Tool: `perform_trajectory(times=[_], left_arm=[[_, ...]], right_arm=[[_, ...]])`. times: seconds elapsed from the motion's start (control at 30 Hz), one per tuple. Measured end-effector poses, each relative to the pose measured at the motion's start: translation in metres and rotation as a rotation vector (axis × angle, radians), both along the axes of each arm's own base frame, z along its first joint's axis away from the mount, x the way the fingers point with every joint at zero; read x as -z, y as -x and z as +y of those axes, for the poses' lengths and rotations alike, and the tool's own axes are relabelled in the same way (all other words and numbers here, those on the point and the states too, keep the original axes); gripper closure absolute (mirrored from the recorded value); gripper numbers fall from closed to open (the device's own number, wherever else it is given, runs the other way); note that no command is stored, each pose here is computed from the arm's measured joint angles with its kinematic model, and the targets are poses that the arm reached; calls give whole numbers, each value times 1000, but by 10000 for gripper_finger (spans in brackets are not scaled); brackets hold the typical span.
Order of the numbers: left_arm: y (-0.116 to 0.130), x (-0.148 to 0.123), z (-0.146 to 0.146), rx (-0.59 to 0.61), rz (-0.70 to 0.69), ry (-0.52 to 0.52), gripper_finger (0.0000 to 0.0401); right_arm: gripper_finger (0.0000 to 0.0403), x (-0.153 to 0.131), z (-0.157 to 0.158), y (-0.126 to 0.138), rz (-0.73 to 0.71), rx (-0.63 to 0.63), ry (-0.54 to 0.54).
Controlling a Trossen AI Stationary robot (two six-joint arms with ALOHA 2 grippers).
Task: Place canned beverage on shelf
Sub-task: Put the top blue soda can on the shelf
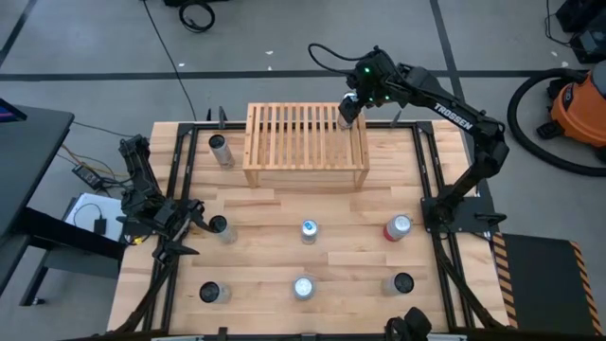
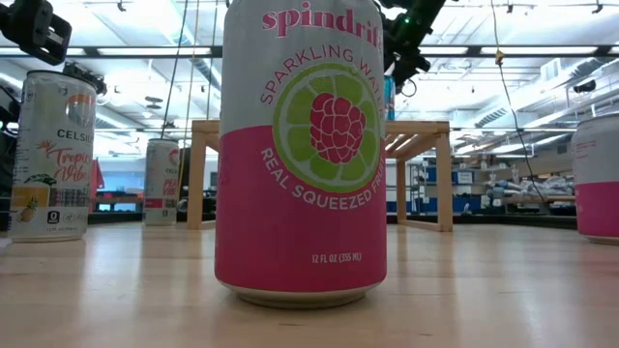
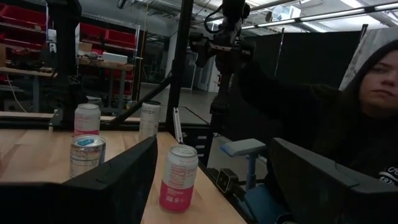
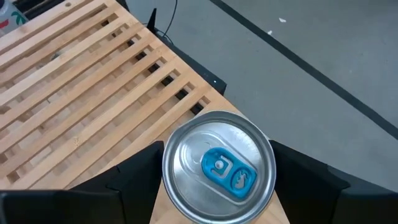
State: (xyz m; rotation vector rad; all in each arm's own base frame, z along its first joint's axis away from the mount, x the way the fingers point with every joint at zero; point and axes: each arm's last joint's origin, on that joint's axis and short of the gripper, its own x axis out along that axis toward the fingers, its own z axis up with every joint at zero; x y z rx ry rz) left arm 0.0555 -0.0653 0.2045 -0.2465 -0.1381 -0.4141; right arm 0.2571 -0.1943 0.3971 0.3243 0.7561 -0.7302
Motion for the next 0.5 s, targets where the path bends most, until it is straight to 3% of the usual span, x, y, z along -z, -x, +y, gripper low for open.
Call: perform_trajectory(times=[0.5], left_arm=[[0, 0, 0, 0, 0, 0, 87]], right_arm=[[97, 0, 0, 0, 11, -27, 20]])
